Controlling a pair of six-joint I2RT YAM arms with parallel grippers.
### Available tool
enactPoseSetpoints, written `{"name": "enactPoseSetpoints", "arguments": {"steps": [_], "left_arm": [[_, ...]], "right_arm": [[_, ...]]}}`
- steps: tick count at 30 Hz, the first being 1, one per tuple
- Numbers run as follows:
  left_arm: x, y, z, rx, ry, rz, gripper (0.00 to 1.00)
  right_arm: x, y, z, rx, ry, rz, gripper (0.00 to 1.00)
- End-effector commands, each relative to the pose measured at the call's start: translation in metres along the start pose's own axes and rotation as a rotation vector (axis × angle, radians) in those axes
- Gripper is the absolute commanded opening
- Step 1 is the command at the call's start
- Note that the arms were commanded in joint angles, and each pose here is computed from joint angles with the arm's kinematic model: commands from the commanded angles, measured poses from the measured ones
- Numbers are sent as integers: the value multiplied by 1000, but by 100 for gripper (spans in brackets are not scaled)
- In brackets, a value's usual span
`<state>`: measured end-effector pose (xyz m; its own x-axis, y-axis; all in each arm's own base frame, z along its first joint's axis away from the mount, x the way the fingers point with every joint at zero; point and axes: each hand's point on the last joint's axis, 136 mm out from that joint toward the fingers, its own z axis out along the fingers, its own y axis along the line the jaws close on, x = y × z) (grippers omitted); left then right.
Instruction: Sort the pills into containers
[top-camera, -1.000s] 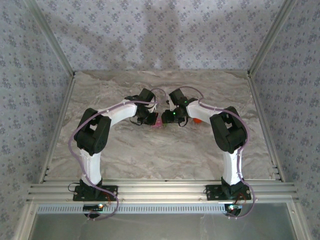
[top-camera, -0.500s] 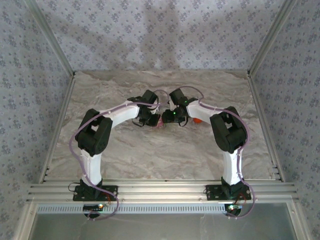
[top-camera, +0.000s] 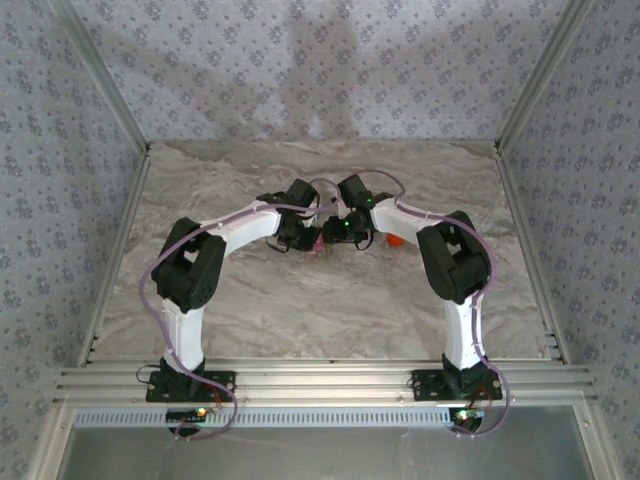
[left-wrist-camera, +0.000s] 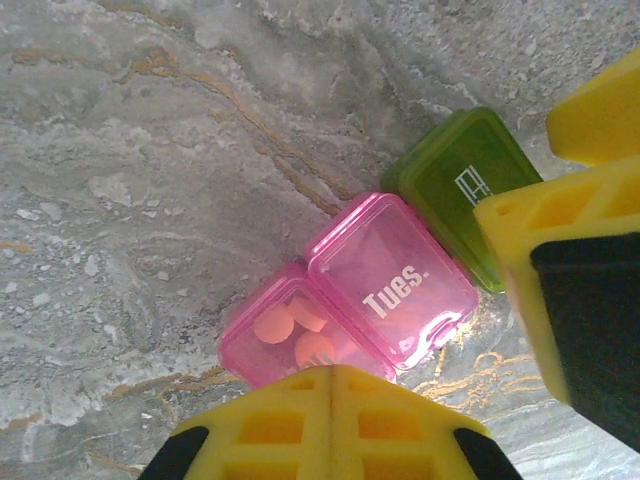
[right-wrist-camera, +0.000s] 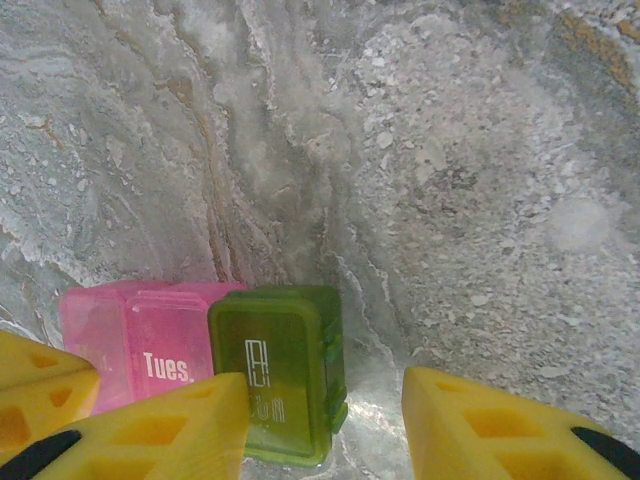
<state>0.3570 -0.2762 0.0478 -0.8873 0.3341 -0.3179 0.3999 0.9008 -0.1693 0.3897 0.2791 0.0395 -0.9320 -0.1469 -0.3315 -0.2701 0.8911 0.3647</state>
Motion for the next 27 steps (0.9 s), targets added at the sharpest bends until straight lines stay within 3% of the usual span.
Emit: {"name": "enactPoseSetpoints", "arguments": {"steps": [1,17,22,27], "left_arm": [[7,9,5,-53,43,25,0],[21,23,31,-101,94,27,0],[-1,17,8,-82,21,24,0],[-44,14,-42,-58,-144,2,5]], "right_arm": [[24,-16,18,60,101,5,46],[30,-21,25,65,128,18,44],[25,-18,21,57,120,17,44],[12,-12,10,46,99,13,45]]}}
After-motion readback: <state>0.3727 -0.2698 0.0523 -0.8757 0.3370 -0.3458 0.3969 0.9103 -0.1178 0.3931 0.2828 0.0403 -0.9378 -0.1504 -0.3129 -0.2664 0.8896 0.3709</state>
